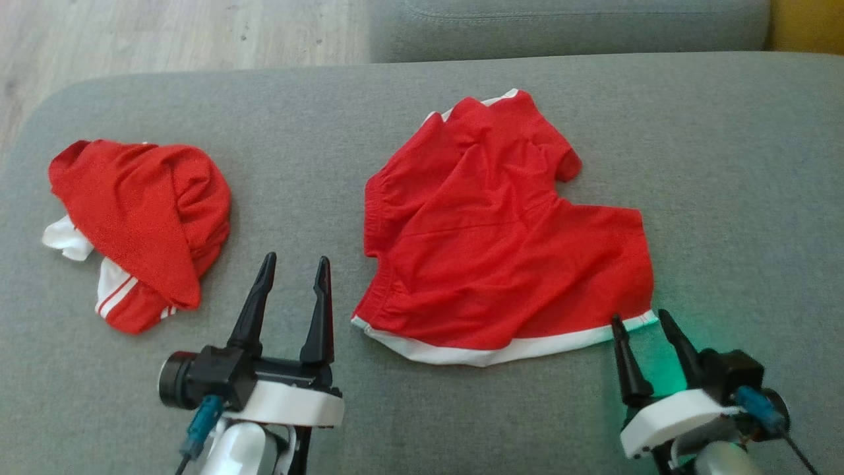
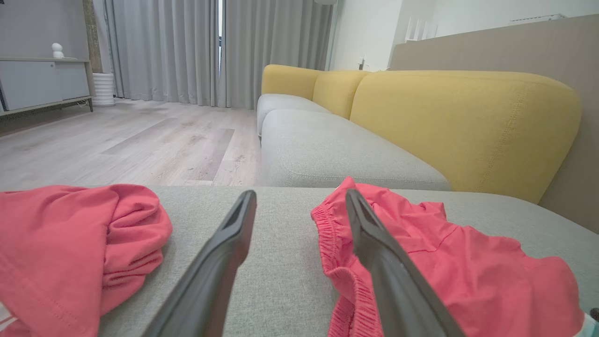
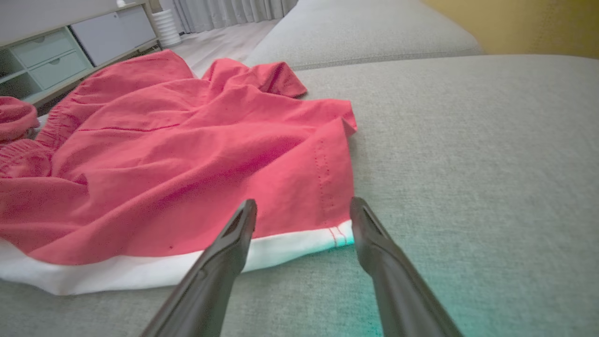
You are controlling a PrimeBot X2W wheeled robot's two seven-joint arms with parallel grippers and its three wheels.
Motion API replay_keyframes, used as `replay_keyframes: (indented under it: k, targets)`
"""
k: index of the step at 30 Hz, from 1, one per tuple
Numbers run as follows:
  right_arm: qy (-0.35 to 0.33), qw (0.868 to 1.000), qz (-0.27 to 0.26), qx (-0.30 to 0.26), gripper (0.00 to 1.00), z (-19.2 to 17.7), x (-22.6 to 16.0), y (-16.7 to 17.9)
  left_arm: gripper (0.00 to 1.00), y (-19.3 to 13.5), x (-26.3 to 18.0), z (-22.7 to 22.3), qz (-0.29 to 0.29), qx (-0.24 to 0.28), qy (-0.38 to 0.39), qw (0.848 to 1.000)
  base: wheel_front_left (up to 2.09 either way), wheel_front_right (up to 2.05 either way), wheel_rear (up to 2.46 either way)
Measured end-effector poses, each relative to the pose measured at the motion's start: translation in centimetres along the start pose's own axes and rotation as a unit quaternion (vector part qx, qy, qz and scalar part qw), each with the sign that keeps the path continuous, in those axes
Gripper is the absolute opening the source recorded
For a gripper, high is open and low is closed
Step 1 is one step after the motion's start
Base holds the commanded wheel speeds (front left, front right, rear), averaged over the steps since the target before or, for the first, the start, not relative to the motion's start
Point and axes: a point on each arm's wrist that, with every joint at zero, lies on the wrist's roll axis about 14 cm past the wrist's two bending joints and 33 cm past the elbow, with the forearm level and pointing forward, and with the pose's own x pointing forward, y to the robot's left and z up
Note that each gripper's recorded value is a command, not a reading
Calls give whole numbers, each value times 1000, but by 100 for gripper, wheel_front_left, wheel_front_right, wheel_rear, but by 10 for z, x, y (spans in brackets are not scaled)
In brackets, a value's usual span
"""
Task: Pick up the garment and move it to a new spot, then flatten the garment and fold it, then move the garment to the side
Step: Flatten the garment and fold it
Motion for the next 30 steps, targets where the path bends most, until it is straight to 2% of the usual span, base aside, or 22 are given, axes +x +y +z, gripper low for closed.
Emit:
replay_keyframes:
  k: [7, 15, 16, 18, 22, 30]
  targets:
    - [29, 999, -29, 5, 100, -11, 9, -20, 100, 6, -4, -1, 10, -3, 3, 1000, 0, 0, 0]
    - [67, 997, -33, 23, 100, -33, 6, -20, 100, 7, -5, -5, 12, -2, 8, 1000, 0, 0, 0]
    - [68, 997, -33, 24, 69, -33, 7, -20, 100, 7, -5, -5, 12, -2, 9, 1000, 0, 0, 0]
    - [65, 997, -33, 26, 0, -30, 10, -20, 100, 7, -6, -7, 12, -2, 12, 1000, 0, 0, 0]
    - [58, 997, -38, 28, 0, -26, 14, -24, 100, 6, -5, -11, 10, -1, 17, 1000, 0, 0, 0]
    - [44, 994, -96, 36, 0, -24, 6, -60, 100, 4, -5, -19, -2, 7, 31, 999, 0, 0, 0]
